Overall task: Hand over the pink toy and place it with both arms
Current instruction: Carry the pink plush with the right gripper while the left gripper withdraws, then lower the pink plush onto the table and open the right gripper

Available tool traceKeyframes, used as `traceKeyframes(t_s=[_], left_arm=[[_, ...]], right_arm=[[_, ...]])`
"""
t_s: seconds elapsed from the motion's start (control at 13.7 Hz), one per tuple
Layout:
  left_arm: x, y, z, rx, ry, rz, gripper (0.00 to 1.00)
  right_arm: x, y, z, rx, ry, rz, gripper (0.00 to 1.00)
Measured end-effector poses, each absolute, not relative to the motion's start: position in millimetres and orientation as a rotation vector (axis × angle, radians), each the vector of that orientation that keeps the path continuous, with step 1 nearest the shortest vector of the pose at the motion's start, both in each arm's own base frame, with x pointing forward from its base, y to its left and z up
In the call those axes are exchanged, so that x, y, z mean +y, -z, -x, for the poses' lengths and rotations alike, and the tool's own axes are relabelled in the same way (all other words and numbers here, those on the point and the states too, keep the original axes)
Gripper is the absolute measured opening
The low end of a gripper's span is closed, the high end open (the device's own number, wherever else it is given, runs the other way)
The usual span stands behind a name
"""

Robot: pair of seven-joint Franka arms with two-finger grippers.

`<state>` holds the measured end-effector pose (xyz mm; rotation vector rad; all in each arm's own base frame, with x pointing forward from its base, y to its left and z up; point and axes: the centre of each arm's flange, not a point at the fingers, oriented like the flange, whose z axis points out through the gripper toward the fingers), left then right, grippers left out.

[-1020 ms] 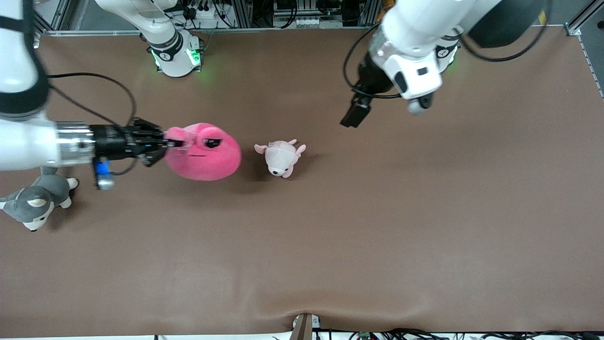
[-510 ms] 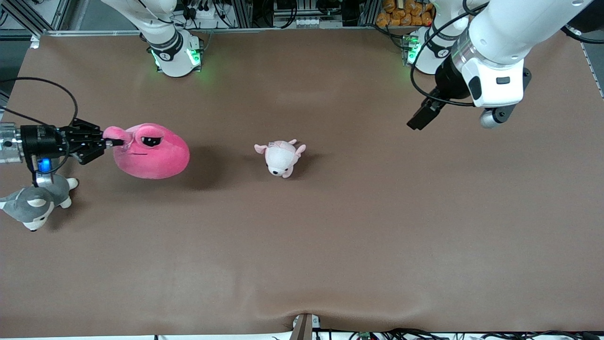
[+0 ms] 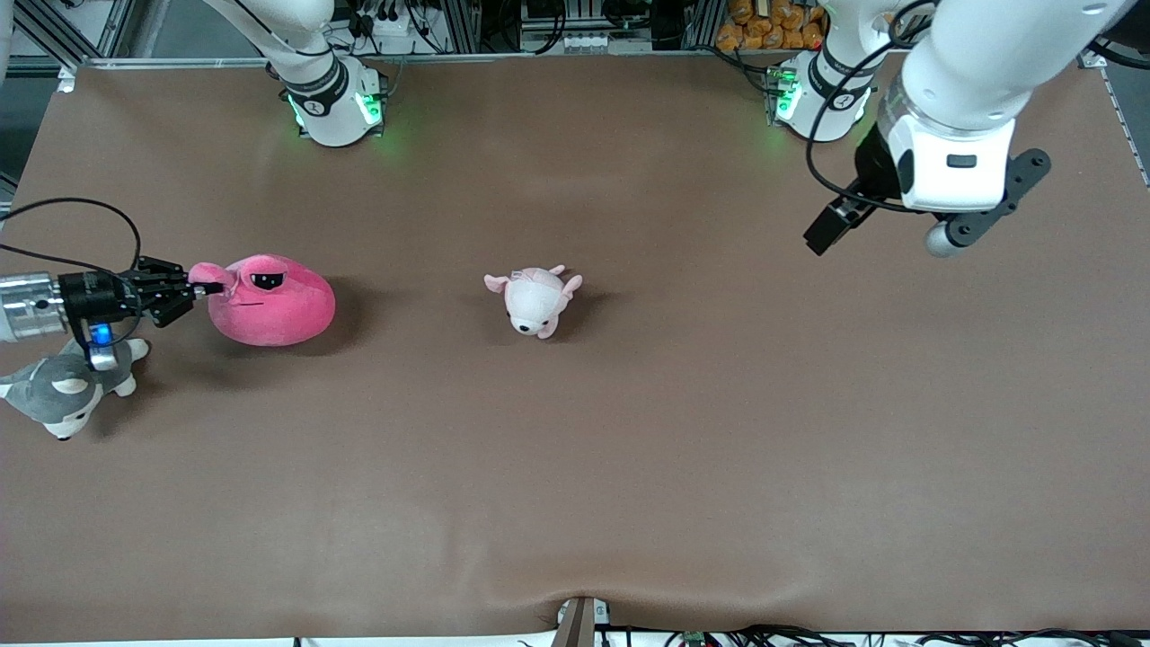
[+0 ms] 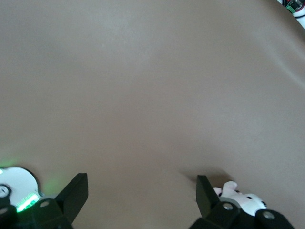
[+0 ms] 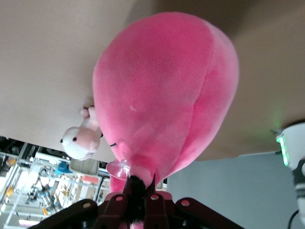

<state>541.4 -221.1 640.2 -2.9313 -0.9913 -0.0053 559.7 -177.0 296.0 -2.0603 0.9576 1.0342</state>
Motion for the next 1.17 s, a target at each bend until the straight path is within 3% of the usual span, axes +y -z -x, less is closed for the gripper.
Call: traceKeyframes(t_s=[0.22,0.66,0.8,1.17], left_arm=[[-211,-642,-545,-0.909,0.008,2.957,1.00],[-119,-680,-539,-0.407,0.036,3.038,1.00],[-101,-678,-538,-0.281,0.015,3.043,1.00],[-29,-674,-535,-0.055,-0.039,3.048,1.00]], right_arm=[[-183,-264,-566,0.926,-1.052,2.058,0.10],[-186,-255,-584,0.847,-0.976,2.138,0.11],[-184,-255,-588,0.843,-0.963,2.147,0.25],[-186,-282,-606,0.745,-0.889,2.292,0.81]])
